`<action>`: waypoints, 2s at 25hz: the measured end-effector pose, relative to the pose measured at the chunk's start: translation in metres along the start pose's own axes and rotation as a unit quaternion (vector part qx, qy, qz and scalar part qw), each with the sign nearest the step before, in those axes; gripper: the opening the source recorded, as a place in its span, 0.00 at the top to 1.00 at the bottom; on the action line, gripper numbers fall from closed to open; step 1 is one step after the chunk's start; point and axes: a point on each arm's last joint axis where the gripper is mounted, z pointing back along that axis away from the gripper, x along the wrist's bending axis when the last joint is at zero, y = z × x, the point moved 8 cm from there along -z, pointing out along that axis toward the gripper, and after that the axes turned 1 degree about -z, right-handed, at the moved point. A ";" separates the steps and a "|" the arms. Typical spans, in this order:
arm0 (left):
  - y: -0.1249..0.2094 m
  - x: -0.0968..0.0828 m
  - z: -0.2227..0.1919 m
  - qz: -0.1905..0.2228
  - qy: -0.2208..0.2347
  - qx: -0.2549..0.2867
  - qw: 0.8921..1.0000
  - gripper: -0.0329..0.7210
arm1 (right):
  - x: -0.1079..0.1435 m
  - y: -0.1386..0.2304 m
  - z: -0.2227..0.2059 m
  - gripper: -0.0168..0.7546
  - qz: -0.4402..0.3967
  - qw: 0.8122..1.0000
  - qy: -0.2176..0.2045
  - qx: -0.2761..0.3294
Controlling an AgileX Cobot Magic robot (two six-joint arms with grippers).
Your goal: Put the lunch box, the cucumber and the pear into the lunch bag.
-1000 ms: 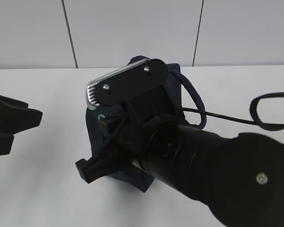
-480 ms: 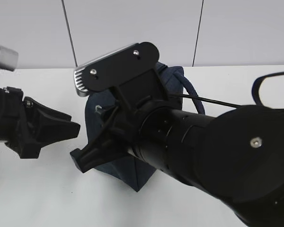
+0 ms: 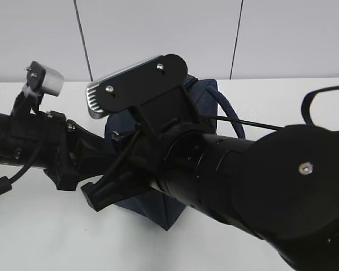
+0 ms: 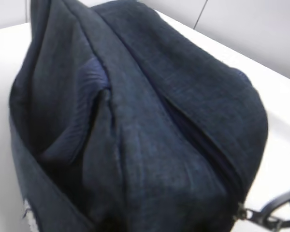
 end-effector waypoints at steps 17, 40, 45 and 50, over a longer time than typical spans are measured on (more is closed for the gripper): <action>0.007 -0.007 -0.008 -0.002 0.016 0.022 1.000 0.96 | -0.045 -0.047 -0.002 0.97 -0.037 0.995 0.083 -0.028; 0.025 -0.006 -0.008 0.060 -0.004 0.038 0.997 0.97 | -0.290 -0.002 -0.098 0.97 -0.254 0.964 0.073 -0.005; 0.025 -0.002 -0.007 0.071 -0.019 0.036 0.997 0.97 | -0.297 0.039 -0.119 0.97 -0.301 0.952 0.047 0.025; 0.026 -0.001 -0.007 0.086 -0.025 0.036 0.995 0.96 | -0.295 0.044 -0.121 0.95 -0.298 0.953 0.030 0.030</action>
